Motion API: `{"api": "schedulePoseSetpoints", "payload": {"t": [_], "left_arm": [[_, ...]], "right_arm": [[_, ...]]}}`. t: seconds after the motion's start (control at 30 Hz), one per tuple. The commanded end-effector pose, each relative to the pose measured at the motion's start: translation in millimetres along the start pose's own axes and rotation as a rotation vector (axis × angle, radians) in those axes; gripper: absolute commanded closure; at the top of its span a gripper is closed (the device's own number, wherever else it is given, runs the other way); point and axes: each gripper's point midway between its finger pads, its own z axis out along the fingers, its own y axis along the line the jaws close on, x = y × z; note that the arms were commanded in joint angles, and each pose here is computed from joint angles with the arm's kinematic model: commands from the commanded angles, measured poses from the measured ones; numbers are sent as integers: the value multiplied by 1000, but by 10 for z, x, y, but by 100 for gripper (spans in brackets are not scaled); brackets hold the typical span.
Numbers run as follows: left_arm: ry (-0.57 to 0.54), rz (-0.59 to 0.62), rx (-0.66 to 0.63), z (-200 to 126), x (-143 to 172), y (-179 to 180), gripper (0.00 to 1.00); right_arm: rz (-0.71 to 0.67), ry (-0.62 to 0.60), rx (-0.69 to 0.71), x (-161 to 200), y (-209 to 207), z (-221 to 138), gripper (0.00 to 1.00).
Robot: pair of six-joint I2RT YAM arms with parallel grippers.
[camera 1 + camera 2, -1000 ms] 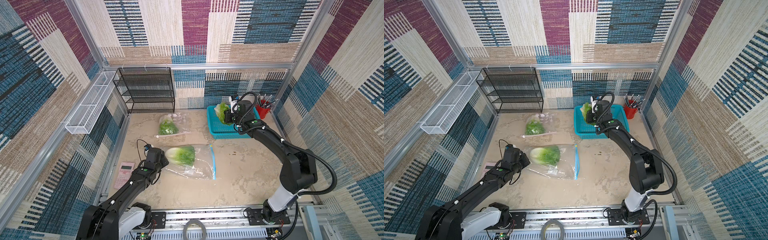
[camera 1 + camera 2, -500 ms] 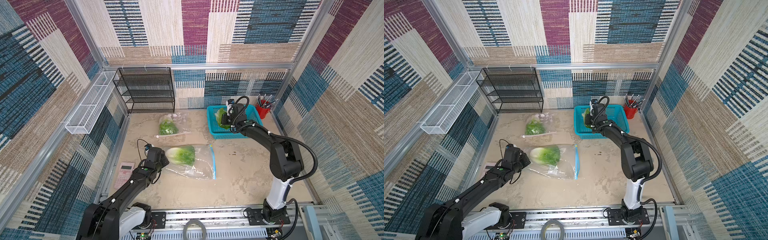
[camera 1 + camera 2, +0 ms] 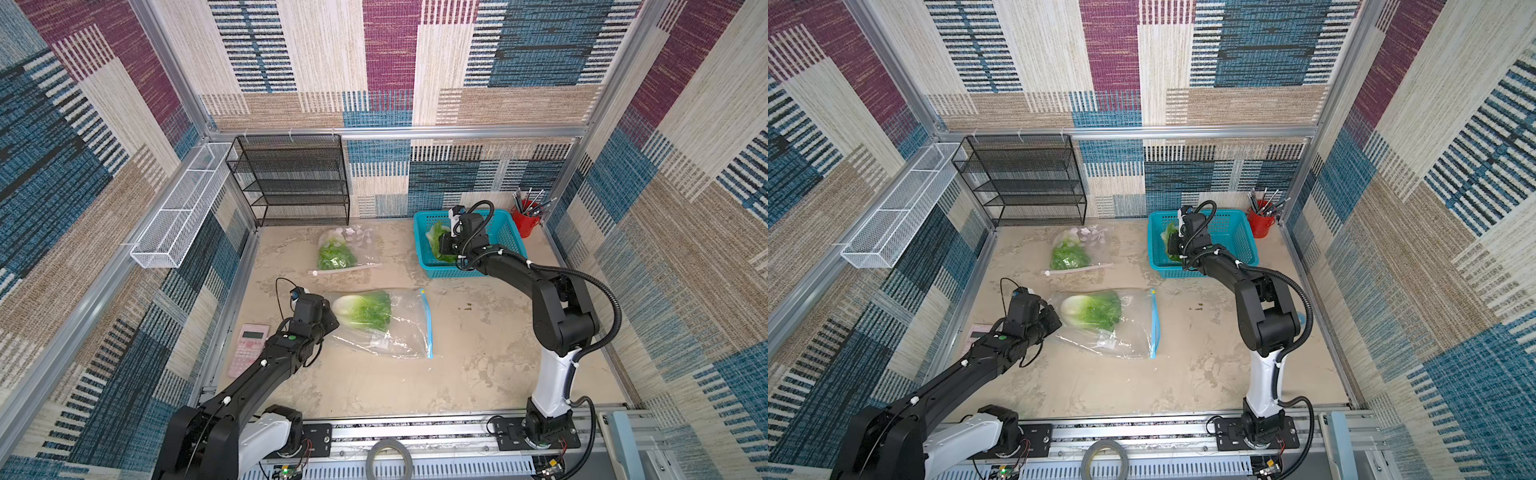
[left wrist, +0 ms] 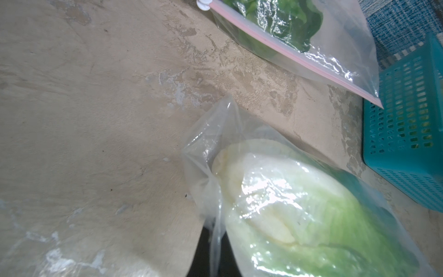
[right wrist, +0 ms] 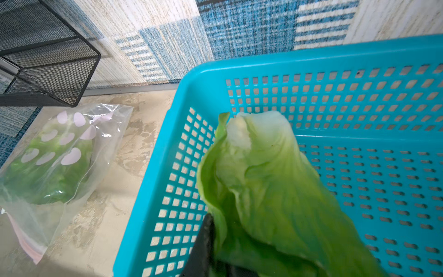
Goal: Open the zip-top bag and take out the chinese cabbages
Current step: Place the Chinese cabbage in the basket.
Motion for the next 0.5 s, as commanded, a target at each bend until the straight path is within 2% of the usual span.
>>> {"api": "schedulePoseSetpoints", "payload": {"t": [0.0, 0.27, 0.47], "left_arm": [[-2, -30, 6, 7, -20, -27, 100], [-4, -36, 17, 5, -24, -48, 100], [-3, -36, 23, -1, -22, -56, 100]], "right_arm": [[27, -23, -45, -47, 96, -37, 78], [19, -16, -41, -32, 157, -123, 64], [11, -31, -27, -79, 202, -255, 49]]}}
